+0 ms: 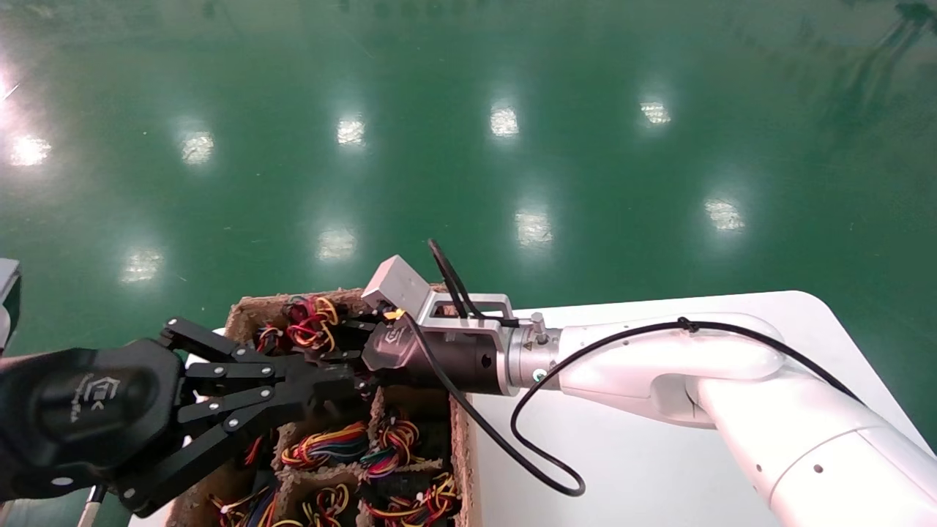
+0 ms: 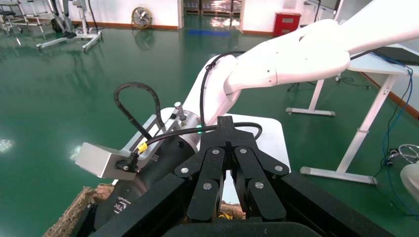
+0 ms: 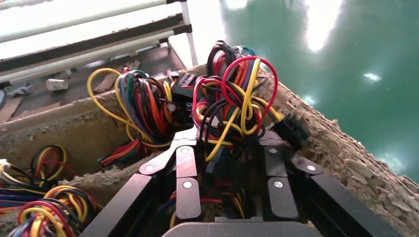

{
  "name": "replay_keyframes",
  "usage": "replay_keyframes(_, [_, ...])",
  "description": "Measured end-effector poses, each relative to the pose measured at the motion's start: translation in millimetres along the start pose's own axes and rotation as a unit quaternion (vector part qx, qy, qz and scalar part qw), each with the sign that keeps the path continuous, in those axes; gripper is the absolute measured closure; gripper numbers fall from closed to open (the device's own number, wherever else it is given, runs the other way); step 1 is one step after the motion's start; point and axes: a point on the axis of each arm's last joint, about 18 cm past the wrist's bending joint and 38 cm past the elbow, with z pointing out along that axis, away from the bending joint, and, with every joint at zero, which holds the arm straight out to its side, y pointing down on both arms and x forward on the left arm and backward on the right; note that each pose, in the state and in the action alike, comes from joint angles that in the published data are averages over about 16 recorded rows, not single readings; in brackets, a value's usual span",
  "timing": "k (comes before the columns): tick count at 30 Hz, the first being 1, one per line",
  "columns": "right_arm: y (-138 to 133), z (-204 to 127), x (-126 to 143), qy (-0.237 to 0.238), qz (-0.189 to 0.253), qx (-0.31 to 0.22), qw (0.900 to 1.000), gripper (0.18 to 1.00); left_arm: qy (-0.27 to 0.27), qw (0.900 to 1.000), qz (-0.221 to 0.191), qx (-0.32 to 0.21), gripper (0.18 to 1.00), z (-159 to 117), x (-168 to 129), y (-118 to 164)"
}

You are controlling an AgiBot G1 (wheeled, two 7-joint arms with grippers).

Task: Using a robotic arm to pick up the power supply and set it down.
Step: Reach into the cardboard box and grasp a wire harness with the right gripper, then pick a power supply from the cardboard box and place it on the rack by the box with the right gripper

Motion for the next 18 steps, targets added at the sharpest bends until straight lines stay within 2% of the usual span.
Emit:
replay_keyframes(7, [-6, -5, 4, -0.002, -0.004, 0.001, 1.000, 0.853, 0.000, 1.0000, 0.000, 0.000, 0.993, 0, 0, 0])
replay_keyframes(18, [-18, -16, 4, -0.028, -0.013, 0.014, 0.999, 0.959, 0.000, 1.0000, 0.000, 0.000, 0.993, 0, 0, 0])
